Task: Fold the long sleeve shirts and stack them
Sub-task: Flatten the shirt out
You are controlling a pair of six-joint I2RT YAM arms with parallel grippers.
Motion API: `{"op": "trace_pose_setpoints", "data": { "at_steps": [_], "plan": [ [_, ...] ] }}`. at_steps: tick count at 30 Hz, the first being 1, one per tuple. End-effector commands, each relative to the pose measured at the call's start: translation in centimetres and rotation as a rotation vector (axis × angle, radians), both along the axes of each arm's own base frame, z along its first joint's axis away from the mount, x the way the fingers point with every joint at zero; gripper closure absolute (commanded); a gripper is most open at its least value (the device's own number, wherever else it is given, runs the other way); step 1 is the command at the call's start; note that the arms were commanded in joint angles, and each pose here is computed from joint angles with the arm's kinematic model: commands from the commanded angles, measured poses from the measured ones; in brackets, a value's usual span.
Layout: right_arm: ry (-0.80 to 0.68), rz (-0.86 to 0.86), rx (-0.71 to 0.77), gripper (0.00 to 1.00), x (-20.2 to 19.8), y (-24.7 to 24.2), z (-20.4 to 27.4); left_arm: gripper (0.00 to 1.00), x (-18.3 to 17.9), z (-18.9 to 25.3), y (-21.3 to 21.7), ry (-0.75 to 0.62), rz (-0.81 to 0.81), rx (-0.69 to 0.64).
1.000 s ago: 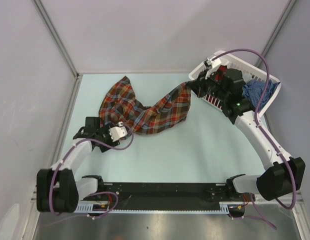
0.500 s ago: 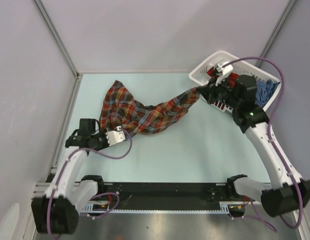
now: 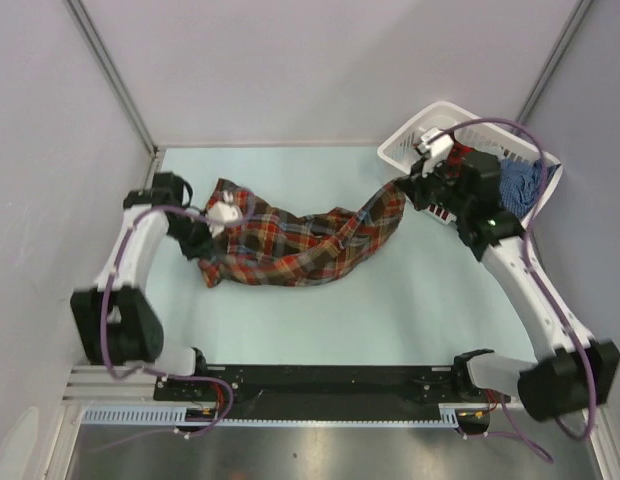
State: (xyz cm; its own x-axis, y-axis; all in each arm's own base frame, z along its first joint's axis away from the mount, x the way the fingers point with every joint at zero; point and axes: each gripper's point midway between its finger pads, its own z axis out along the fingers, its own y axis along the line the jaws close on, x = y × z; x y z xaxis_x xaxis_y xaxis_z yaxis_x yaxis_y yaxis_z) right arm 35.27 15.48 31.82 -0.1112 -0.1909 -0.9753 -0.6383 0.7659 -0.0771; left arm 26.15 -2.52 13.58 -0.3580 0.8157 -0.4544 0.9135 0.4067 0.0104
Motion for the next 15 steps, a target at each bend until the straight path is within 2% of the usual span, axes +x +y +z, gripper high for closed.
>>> {"op": "trace_pose_setpoints", "data": {
  "at_steps": [1,2,3,4,5,7,8,9,11,12,13,15],
  "plan": [
    [-0.157,-0.07,-0.051,1.0,6.0,-0.4,2.9,1.0,12.9,2.6,3.1,-0.147,0.278,-0.039],
    [-0.142,-0.08,-0.057,1.0,7.4,-0.4,2.2,1.0,15.0,1.0,3.7,-0.111,0.32,-0.047],
    [-0.167,-0.091,-0.052,1.0,8.0,-0.4,3.2,1.0,17.6,3.0,4.8,-0.177,0.365,-0.057],
    [-0.17,-0.095,-0.052,1.0,8.5,-0.3,3.3,0.96,19.3,1.6,5.4,-0.153,0.431,-0.061],
    [-0.166,-0.094,-0.053,1.0,8.8,-0.2,3.1,0.72,20.1,1.7,6.2,-0.164,0.463,-0.042],
    [-0.161,-0.09,-0.059,1.0,9.0,0.0,2.9,0.53,20.8,1.8,6.5,-0.174,0.469,-0.043],
    [-0.149,-0.081,-0.061,1.0,8.9,0.2,2.5,0.4,20.5,2.0,6.8,-0.175,0.467,-0.062],
    [-0.147,-0.073,-0.062,1.0,8.7,0.4,2.4,0.34,19.7,1.6,6.3,-0.153,0.452,-0.109],
    [-0.129,-0.065,-0.068,1.0,8.4,0.6,1.6,0.33,18.3,3.5,6.4,-0.194,0.426,-0.155],
    [-0.131,-0.059,-0.067,1.0,8.1,0.8,1.5,0.33,17.3,2.5,6.0,-0.186,0.419,-0.169],
    [-0.124,-0.057,-0.07,1.0,8.0,0.9,1.1,0.33,16.4,4.3,5.6,-0.243,0.394,-0.17],
    [-0.117,-0.052,-0.065,1.0,7.7,1.1,0.9,0.31,14.8,2.9,4.5,-0.272,0.347,-0.158]
  ]
}}
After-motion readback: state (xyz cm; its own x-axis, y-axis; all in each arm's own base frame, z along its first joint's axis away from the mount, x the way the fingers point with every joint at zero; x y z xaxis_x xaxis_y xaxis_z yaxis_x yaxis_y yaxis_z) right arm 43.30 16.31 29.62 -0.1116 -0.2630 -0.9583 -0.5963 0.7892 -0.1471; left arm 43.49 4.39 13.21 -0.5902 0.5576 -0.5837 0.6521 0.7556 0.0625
